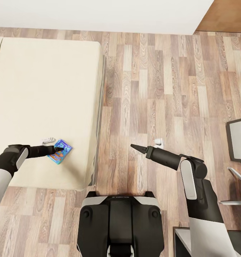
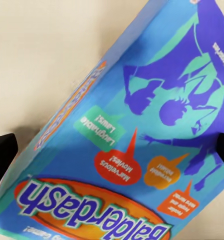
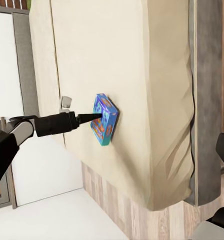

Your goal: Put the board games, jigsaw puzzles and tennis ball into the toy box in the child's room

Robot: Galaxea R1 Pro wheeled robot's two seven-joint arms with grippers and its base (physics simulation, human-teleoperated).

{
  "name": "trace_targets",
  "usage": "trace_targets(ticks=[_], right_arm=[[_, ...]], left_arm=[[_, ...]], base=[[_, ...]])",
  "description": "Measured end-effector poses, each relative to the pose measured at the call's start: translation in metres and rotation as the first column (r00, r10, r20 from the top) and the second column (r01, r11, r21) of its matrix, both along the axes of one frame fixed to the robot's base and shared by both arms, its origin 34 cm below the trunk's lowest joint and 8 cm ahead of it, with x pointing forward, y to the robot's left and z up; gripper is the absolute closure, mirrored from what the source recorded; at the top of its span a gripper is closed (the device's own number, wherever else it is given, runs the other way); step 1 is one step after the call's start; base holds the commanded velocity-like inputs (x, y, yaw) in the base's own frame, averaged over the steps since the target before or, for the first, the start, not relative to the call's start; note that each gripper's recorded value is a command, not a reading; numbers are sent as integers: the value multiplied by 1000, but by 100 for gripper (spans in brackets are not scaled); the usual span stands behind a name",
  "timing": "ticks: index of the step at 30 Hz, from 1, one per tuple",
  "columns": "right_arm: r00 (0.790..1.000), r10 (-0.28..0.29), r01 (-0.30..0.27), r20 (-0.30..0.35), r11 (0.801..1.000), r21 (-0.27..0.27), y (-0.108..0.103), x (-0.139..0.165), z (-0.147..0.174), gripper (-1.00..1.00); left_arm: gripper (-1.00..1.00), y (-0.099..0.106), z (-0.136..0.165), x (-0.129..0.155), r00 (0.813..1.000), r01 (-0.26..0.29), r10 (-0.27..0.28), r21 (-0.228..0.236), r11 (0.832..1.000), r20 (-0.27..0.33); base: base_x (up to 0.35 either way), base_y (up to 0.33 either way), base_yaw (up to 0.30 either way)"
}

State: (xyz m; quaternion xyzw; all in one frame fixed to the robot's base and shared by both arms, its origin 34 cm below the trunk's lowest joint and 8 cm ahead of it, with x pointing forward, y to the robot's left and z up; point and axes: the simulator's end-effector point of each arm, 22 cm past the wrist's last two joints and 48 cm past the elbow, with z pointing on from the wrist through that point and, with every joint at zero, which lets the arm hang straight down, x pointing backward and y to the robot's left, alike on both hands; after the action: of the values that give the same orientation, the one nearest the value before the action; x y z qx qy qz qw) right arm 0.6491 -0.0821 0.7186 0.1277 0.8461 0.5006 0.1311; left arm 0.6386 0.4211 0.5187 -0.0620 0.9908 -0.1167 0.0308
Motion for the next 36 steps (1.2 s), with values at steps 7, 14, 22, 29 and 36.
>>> trace_targets(ticks=[7,14,22,29,36], right_arm=[[1000,0,0,0,1000,1,0,0,0,-100],[1000,0,0,0,1000,0,0,0,0,-100],[1000,0,0,-1,1000,1,0,0,0,-100],[1000,0,0,-1,1000,-1,0,0,-1,-100],[1000,1,-1,-1,1000,0,0,0,0,-100]], left_arm=[[-100,-14,-2,0,1000,-8,8,-29,1000,-2],[-100,-29,-2,0,1000,18,-18,-70,997,4],[-100,-64,3,1,1000,10,-9,-192,981,9],[-100,-74,7,2,1000,10,-8,-236,972,12],[-100,-74,7,2,1000,12,-9,-238,971,12]], base=[[0,0,0],[0,0,0],[0,0,0],[0,0,0],[0,0,0]])
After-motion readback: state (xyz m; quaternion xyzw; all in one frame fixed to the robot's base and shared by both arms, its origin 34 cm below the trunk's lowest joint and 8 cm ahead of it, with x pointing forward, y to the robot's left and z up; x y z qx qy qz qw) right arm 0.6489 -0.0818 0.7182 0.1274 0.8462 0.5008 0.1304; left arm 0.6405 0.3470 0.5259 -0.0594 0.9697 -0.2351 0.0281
